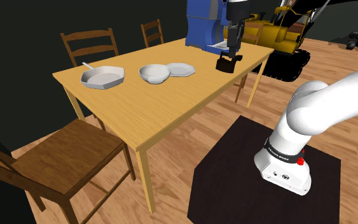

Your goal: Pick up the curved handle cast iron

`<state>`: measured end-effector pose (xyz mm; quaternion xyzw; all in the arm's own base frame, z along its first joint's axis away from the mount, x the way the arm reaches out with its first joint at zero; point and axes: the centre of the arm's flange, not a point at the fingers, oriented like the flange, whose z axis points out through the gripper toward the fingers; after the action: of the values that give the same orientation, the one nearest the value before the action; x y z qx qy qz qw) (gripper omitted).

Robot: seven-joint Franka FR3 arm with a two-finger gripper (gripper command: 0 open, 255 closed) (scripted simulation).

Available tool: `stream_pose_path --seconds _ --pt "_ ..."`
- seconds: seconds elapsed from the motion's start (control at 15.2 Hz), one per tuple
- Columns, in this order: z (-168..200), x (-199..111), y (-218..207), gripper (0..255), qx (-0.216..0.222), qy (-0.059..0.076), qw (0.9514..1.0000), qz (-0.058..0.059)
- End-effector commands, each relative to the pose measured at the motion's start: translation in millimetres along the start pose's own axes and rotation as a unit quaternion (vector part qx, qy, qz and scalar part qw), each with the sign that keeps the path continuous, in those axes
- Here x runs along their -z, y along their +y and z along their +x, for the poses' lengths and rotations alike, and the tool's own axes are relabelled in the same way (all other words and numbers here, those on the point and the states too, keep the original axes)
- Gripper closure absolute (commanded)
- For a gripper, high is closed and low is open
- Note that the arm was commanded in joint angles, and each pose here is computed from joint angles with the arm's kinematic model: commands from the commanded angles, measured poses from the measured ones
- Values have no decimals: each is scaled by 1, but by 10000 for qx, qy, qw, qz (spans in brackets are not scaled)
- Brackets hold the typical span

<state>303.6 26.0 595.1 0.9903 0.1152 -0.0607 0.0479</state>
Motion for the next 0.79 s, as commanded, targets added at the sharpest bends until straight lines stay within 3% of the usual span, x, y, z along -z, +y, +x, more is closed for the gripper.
stream_pose_path --seconds 0.0,0.73 --pt "0 0 0 0 0 0 10000 0" --pt "22 -41 144 0 10 72 9997 235"
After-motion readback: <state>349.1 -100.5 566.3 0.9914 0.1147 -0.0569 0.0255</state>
